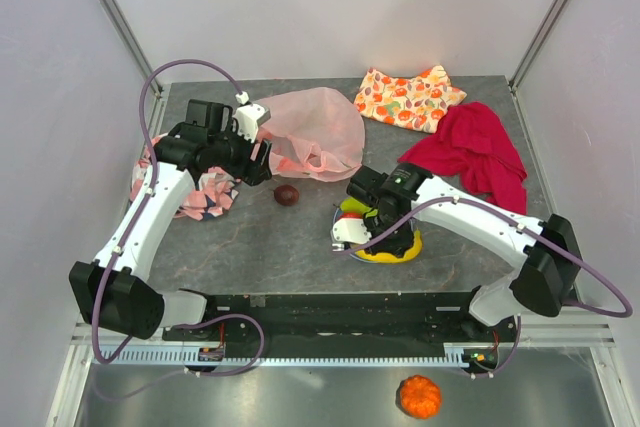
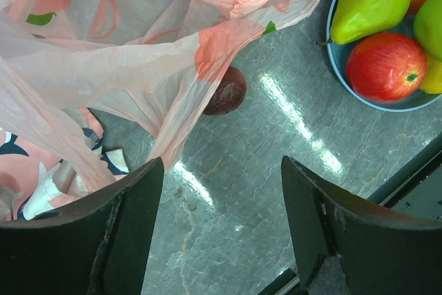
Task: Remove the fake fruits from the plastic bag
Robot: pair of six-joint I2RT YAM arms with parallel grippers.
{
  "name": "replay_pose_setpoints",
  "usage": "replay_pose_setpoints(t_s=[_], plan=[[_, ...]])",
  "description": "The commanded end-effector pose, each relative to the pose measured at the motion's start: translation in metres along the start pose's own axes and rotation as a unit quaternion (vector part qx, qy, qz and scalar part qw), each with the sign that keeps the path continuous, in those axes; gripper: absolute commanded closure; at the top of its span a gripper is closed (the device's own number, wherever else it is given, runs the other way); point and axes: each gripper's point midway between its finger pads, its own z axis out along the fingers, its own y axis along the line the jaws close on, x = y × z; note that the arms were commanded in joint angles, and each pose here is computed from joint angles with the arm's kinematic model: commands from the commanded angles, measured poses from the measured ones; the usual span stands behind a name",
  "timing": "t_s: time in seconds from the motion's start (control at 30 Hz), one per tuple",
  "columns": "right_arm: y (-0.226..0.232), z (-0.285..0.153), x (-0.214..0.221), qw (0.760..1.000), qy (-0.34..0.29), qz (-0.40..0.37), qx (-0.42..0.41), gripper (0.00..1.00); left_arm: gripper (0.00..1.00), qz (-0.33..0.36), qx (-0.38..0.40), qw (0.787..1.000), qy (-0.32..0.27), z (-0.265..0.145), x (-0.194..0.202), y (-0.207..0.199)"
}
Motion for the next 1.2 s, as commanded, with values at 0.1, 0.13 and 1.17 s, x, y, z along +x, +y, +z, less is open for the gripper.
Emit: replay_pose_setpoints(t_s=[0.1,0.13,1.17], plan=[[-0.012,0.016,0.000,0.999,0.012,0.015,0.026,0.83,0.24,-0.013,0.008,1.000,-0.010,0.002,-0.004,-0.001],[-0.012,0.020,0.003,0.999,0.020,0.013,0.023,0.83,0.24,-0.014,0.008,1.000,-0.009,0.002,-0.004,-0.001],[-0.029,0.039,0.009,0.997,0.048,0.026,0.050,0.39,0.24,-0.033,0.021,0.999,0.012,0.016,0.006,0.001]])
